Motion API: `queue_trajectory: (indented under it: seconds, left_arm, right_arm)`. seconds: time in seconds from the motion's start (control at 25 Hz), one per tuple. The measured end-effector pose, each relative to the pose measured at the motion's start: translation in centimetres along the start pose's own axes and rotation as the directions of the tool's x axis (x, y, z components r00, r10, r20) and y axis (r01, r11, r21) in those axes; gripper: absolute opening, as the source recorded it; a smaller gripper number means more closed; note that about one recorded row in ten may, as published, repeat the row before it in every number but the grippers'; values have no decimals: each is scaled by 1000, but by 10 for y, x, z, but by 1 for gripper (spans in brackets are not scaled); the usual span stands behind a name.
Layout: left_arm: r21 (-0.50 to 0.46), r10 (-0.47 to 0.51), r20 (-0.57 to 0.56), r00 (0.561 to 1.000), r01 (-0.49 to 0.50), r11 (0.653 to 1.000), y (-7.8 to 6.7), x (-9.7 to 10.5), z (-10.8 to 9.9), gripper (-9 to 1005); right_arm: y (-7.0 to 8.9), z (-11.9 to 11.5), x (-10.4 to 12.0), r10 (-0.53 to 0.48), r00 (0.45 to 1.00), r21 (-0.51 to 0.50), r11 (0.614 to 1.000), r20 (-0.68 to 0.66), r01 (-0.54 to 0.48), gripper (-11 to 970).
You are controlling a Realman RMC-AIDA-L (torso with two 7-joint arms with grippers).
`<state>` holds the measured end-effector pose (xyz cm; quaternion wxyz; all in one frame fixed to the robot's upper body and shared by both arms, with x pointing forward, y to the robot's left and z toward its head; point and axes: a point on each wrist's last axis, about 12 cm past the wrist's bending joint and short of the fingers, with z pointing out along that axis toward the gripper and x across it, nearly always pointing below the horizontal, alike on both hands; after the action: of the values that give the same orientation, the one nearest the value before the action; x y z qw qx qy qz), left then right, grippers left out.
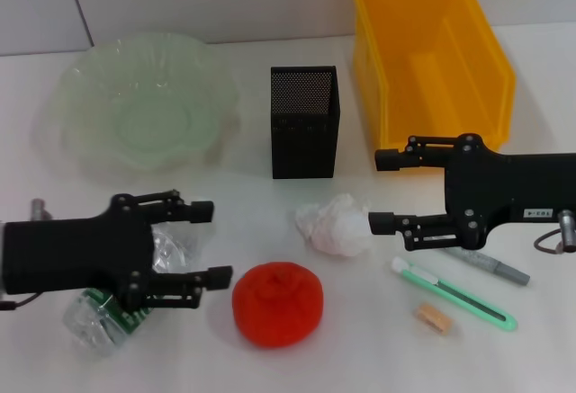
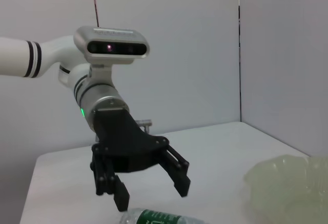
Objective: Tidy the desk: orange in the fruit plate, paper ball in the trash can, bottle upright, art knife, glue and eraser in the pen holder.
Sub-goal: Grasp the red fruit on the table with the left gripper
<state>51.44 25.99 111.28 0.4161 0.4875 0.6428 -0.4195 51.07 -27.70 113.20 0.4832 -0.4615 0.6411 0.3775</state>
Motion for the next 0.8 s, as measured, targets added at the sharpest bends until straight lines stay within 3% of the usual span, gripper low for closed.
queue_trajectory:
  seconds: [0.8]
  left_arm:
    - [20, 0, -87, 996, 2, 1000, 6, 20, 43, 787]
  right_arm:
    - [0, -7, 0, 4, 1000, 22, 1000, 7, -4, 759]
